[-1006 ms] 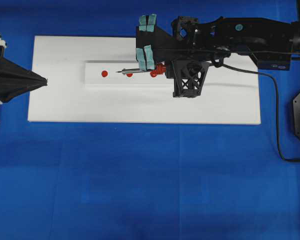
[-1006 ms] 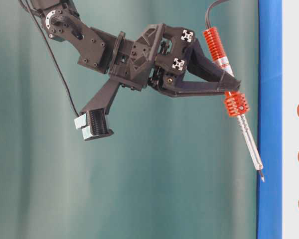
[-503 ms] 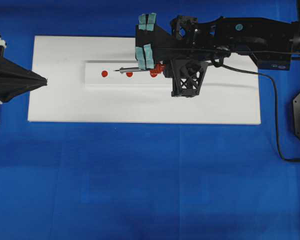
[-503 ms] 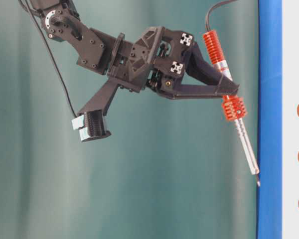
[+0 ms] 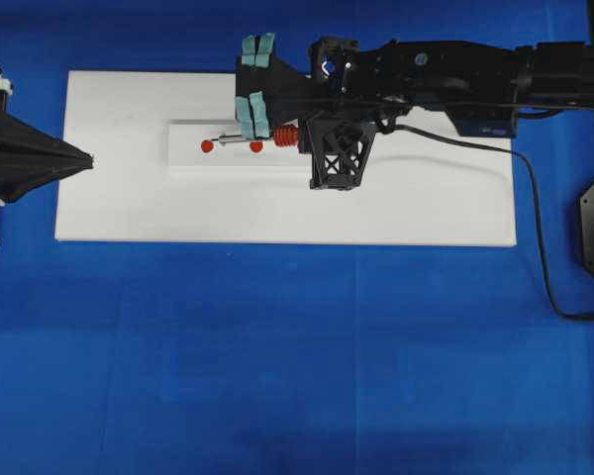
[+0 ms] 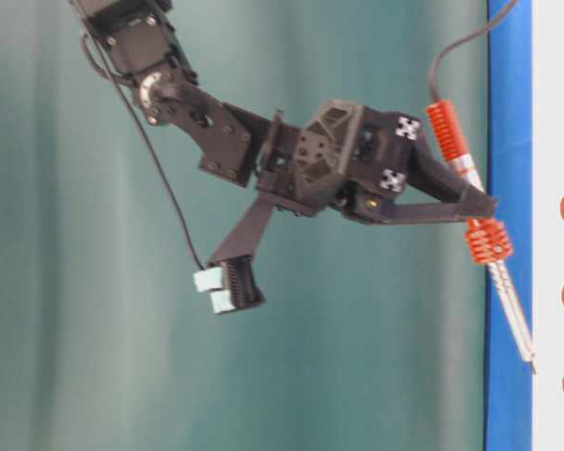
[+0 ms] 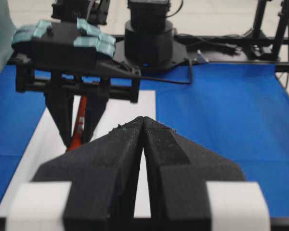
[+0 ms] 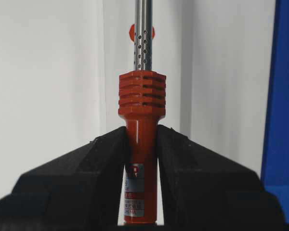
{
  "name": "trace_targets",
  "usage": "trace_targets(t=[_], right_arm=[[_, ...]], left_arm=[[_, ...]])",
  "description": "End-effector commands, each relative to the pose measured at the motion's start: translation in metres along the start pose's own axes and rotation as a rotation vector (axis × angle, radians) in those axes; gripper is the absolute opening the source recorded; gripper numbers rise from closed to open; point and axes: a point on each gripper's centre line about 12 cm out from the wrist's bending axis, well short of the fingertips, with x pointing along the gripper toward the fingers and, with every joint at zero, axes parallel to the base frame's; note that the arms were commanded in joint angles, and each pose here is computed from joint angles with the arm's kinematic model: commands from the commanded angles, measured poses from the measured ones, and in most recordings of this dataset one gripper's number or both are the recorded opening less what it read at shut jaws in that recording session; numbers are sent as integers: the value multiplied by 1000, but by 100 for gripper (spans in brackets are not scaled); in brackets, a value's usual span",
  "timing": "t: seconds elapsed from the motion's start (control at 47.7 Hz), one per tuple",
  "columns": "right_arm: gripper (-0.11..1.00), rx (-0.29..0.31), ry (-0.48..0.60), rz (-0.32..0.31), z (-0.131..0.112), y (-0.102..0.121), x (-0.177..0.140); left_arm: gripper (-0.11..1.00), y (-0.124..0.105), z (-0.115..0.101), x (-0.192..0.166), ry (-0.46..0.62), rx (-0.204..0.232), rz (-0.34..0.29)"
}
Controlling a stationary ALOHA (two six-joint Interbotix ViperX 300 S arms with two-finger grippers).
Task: Touch the tip of the soldering iron to the mark.
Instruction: 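Hold the iron tip pressed on the leftmost red dot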
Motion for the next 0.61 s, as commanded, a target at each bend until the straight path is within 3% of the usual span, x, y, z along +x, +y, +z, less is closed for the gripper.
trace_targets(t=[0.0, 0.587], right_arm=[[7, 1, -47, -5, 11, -2, -9], [7, 0, -26, -6, 6, -5, 8]], left_arm=[[2, 0, 3, 2, -12, 3, 1], [2, 0, 3, 2, -12, 6, 0]])
